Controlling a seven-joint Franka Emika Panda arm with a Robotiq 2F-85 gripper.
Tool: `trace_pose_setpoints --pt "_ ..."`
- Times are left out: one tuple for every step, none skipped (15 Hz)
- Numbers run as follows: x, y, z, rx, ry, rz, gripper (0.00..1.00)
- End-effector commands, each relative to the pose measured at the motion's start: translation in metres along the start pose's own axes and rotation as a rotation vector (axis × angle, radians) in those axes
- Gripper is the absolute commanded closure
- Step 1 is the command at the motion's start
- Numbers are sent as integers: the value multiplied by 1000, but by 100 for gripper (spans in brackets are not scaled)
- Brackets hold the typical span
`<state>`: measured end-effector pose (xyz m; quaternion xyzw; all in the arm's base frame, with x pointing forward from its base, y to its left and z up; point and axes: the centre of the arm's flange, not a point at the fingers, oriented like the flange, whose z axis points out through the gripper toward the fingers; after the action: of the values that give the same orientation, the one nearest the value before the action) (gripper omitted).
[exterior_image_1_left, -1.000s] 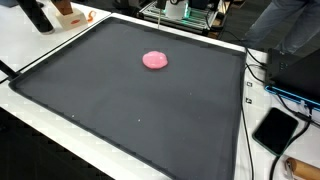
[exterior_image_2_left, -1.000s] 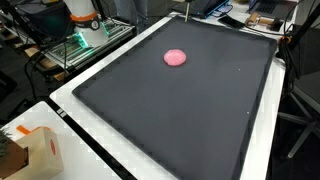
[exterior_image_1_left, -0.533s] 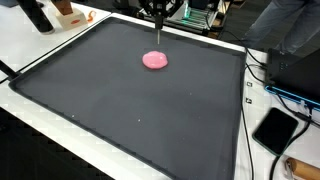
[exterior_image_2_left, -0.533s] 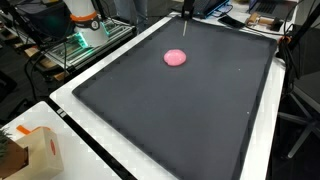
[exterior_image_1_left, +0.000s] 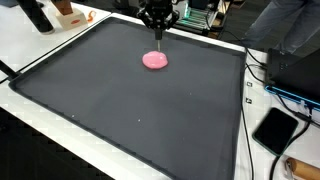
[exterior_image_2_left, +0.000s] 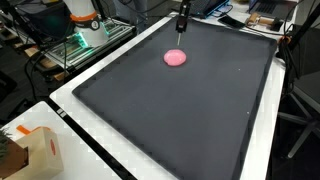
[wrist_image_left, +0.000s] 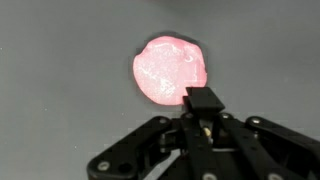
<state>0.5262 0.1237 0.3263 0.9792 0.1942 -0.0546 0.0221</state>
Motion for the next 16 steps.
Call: trace_pose_setpoints --pt "-8 10 19 38 14 -14 97" --pt "-8 12 22 46 15 -15 97" --pt "-9 15 25 51 21 -16 97" --pt "-8 17 28 57 23 -17 97" --pt "-8 18 30 54 29 -18 97" --pt "-8 20 32 58 33 -20 97" --pt "-7 22 34 62 33 -22 97" --pt "-7 23 37 66 31 -21 97" --pt "-8 24 40 70 28 -22 97" --pt "-8 24 42 72 28 -23 97" --pt "-7 25 45 76 27 -24 97" --pt "-7 25 47 77 27 -25 97" --pt "-7 26 49 79 27 -30 97" --pt "-6 26 51 79 27 -30 97" --pt "-6 26 53 81 28 -32 97" --pt "-5 26 55 82 28 -32 97"
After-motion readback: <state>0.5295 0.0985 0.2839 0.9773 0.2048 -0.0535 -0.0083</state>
